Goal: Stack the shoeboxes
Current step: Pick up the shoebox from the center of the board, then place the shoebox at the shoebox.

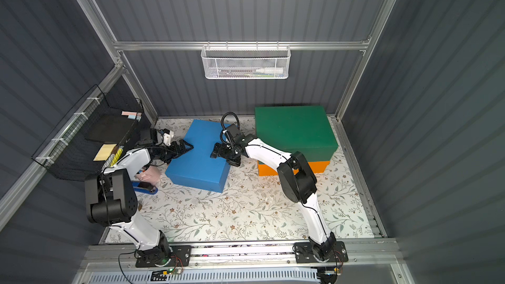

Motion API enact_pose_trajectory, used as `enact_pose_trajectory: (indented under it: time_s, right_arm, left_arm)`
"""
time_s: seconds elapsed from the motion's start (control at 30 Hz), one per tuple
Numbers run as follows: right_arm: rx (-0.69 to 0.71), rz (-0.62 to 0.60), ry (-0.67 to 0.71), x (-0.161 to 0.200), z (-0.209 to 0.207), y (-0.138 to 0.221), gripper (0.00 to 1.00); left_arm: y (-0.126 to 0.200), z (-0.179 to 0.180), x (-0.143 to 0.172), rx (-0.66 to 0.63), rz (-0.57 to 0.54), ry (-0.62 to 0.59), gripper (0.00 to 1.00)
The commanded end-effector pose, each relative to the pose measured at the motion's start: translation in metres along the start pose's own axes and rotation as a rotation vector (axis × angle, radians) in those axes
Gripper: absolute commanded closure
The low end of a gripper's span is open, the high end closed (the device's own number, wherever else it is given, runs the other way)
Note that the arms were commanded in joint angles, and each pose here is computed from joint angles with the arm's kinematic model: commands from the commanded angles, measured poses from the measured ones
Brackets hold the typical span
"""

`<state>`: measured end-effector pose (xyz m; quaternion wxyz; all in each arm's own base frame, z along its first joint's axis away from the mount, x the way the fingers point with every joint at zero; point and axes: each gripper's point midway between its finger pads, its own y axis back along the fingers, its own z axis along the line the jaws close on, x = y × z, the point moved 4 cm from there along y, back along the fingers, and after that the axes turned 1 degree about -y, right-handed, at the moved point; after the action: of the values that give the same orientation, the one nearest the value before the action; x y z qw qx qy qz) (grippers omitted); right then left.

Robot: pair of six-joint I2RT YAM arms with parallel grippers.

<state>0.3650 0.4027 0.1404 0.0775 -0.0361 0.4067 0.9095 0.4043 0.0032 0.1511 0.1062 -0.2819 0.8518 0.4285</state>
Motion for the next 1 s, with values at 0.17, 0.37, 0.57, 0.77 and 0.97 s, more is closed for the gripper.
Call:
enact_pose_trajectory:
  time_s: [0.17,0.37,0.57,0.77,0.97]
  right_arm:
    - [-0.239,-0.086,0.056,-0.007,0.068,0.029,0.01]
    - [-0.256,-0.117,0.095,-0.005,0.090,0.052,0.01]
    - [-0.272,-0.141,0.122,-0.002,0.109,0.075,0.01]
    - [-0.291,-0.174,0.173,0.004,0.127,0.098,0.01]
    - [-0.296,-0.189,0.192,0.015,0.138,0.116,0.01]
  left_arm:
    - [0.025,-0.050,0.007,0.206,0.007,-0.034,0.00]
    - [0.041,-0.065,0.001,0.229,-0.026,-0.061,0.00]
    - [0.059,-0.082,-0.007,0.250,-0.065,-0.095,0.00]
    - [0.077,-0.094,-0.013,0.240,-0.114,-0.121,0.01]
    - [0.098,-0.113,-0.016,0.282,-0.154,-0.147,0.00]
